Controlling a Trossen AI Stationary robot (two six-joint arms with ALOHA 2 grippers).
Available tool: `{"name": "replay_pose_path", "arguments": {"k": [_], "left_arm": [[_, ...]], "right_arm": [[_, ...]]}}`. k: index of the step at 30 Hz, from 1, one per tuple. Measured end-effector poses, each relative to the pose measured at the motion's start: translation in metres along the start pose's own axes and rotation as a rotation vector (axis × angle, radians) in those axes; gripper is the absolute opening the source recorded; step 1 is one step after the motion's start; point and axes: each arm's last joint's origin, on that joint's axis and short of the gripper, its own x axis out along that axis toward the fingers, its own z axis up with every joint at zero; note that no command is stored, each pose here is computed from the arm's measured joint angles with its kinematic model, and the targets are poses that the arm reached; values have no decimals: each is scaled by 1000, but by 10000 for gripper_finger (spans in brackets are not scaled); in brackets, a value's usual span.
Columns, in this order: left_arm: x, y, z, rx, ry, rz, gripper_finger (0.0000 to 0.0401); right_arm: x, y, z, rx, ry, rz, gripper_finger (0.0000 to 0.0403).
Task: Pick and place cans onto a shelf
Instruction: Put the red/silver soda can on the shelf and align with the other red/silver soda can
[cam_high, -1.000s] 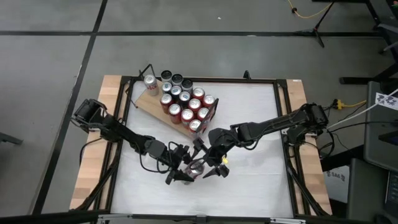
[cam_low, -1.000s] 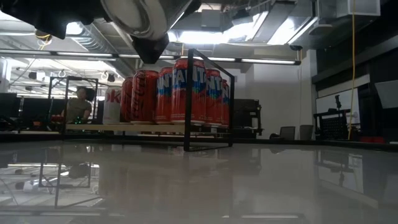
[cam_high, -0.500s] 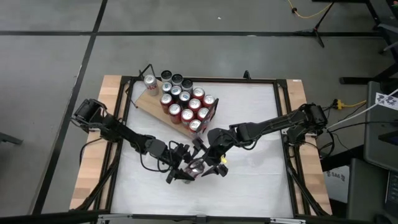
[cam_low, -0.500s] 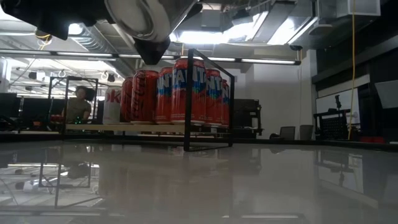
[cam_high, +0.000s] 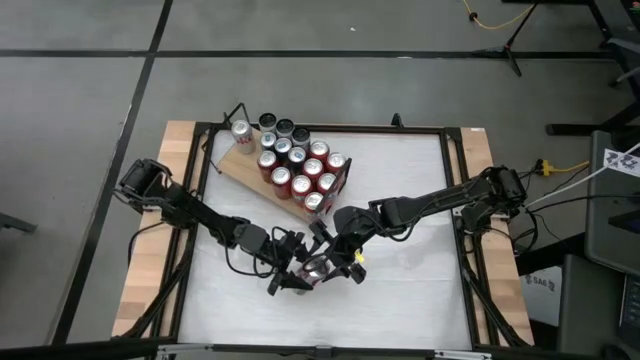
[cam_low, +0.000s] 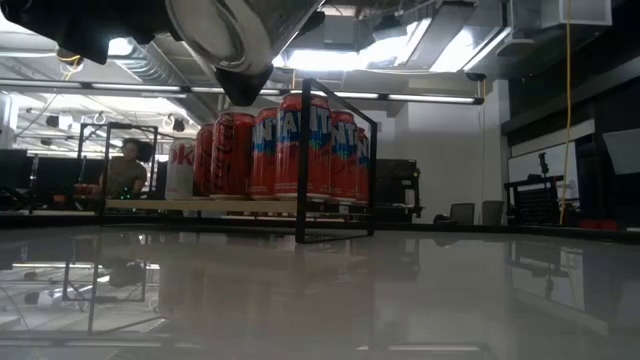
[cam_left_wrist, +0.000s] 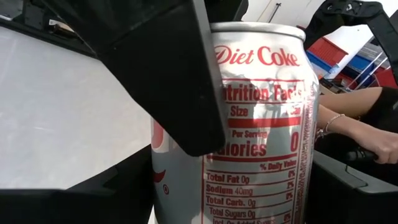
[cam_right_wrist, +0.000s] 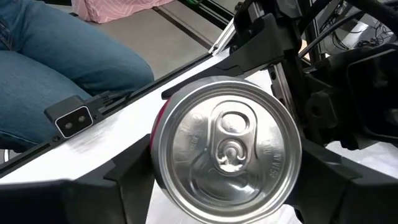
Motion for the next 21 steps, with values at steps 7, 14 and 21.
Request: {"name": "replay_pose_path", "arguments": {"k": [7,14,21], "left_arm": [[0,1,0,-10,-1,8,293],[0,1,0,-21,-3,16,322],[0,3,-1,-22,0,54,370]], "right_arm": [[0,0,0,2,1,0,281],[0,0,-1,25,7,0,285],[0,1,-2,29,25,-3,284]]}}
